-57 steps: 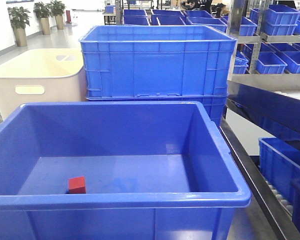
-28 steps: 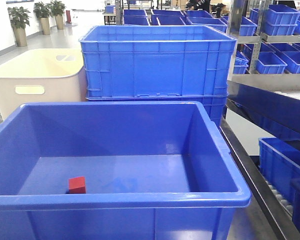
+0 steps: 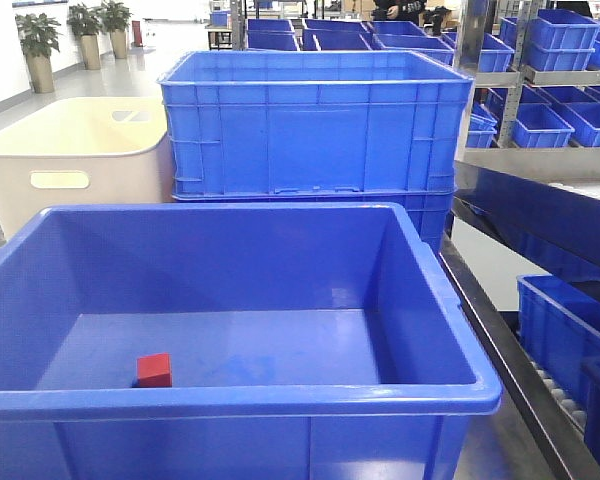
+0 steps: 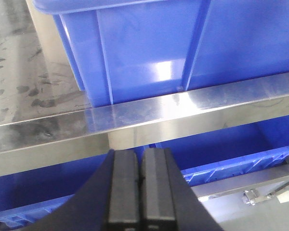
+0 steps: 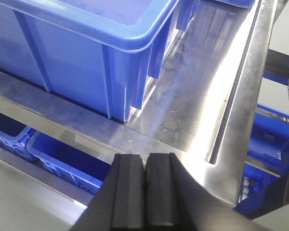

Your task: Pick red and yellow blocks into blue bin

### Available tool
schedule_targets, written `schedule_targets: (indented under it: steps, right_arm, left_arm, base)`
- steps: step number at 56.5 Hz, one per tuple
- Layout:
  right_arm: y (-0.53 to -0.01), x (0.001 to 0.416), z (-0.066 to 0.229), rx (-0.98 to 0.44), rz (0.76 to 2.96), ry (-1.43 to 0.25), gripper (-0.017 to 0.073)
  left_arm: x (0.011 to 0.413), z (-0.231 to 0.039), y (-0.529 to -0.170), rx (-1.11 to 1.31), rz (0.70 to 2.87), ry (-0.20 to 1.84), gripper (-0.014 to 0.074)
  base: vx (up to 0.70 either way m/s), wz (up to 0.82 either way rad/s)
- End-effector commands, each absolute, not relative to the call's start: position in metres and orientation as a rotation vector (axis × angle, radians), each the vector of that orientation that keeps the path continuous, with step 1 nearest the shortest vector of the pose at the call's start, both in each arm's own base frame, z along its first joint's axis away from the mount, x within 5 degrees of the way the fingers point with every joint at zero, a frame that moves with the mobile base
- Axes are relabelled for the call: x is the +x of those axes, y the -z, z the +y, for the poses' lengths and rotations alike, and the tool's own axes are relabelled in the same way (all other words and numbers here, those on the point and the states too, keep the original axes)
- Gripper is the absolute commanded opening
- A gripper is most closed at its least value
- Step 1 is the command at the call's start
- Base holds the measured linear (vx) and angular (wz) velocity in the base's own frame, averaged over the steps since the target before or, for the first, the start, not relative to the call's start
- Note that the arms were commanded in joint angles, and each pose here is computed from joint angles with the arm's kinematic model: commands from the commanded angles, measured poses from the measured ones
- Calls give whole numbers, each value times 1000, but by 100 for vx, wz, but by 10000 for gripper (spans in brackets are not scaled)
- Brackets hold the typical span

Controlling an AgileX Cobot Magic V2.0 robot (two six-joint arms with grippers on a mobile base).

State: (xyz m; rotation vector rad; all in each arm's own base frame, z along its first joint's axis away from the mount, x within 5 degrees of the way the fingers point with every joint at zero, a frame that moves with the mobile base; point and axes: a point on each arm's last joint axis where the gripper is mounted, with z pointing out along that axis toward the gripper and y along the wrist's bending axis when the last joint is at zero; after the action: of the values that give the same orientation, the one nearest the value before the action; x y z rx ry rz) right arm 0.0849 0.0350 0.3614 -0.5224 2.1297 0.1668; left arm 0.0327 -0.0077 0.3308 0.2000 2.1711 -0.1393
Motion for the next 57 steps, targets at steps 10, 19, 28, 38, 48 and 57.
schedule_targets:
  steps: [10,19,28,38,48,57]
  right_arm:
    - [-374,88,36,-504,2043,-172,-10]
    - [-374,88,36,-504,2043,-172,-10]
    - [-374,88,36,-504,2043,-172,-10]
    - [-374,88,36,-504,2043,-173,-10]
    - [-374,88,36,-504,2043,-171,-10]
    - [-374,88,36,-504,2043,-171,-10]
  left_arm:
    - [30,-3,-328,87,1853,93,-6]
    - [41,-3,-275,-14,1613,85,-6]
    - [50,-2,-234,-56,1493,100,-6]
    - [53,-1,-216,-48,1419,79,-6]
    - [53,-1,-218,-44,1396,75,-6]
    - [53,-1,-218,-44,1397,75,-6]
  base:
    - [0,0]
    - [0,0]
    - [0,0]
    - [0,0]
    - [0,0]
    - [0,0]
